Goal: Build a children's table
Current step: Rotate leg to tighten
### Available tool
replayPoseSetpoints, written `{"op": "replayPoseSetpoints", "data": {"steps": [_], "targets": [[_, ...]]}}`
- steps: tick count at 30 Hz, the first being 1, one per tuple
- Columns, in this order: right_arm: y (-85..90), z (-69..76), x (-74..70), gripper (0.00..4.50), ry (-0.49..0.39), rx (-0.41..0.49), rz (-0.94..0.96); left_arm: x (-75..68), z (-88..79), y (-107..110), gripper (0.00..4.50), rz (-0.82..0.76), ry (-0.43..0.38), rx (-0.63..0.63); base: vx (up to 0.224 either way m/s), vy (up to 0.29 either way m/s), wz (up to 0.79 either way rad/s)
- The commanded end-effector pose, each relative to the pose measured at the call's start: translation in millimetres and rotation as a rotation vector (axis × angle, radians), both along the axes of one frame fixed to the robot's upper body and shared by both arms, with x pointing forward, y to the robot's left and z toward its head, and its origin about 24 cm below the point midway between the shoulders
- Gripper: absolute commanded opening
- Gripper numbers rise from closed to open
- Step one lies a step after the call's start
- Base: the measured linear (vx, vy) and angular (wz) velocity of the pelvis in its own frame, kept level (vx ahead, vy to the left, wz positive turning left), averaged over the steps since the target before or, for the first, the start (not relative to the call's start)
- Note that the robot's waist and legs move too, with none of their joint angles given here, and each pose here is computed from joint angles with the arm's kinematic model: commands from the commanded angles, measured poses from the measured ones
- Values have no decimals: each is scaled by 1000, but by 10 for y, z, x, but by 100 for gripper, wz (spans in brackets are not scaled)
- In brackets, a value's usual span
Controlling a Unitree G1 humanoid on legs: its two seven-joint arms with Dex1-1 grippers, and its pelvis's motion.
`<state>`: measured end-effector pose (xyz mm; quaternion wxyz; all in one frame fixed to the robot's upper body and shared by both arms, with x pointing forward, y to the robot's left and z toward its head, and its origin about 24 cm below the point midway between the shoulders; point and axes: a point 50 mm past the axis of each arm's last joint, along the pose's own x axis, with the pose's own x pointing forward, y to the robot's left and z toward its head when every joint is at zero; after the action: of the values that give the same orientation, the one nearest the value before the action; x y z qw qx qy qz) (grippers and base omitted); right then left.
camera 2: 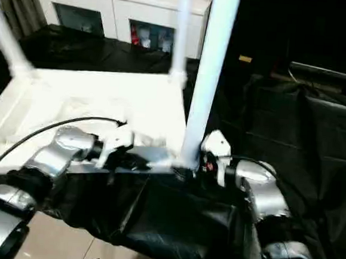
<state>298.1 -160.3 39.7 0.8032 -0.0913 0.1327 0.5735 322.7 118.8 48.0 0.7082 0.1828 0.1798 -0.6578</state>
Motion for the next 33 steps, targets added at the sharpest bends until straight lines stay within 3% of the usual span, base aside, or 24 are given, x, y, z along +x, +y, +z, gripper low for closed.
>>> {"op": "replayPoseSetpoints", "data": {"steps": [1,10,15,18,23,26,29,32,33], "targets": [[176,-73,-146,338,79,10,169,56,172,-65,0,-12,-63,-70,0,0,0],[169,-64,-221,271,115,12,205,58,174,-45,0,-5,-63,-74,0,0,0],[220,-111,-228,265,117,43,149,68,152,-135,0,27,-78,-88,0,0,0],[306,-139,-73,264,58,93,-60,139,127,-253,0,134,-101,-78,0,0,0],[380,-186,139,264,8,81,-336,229,138,-434,0,260,-134,-91,0,0,0],[441,-213,258,263,-4,53,-492,280,155,-557,0,330,-153,-92,0,0,0],[536,-246,393,263,47,52,-727,324,193,-718,0,405,-166,-111,0,0,0],[633,-233,429,263,44,65,-773,326,210,-800,0,420,-180,-120,0,0,0],[678,-223,439,298,27,62,-776,320,213,-835,0,415,-185,-123,0,0,0]]}}
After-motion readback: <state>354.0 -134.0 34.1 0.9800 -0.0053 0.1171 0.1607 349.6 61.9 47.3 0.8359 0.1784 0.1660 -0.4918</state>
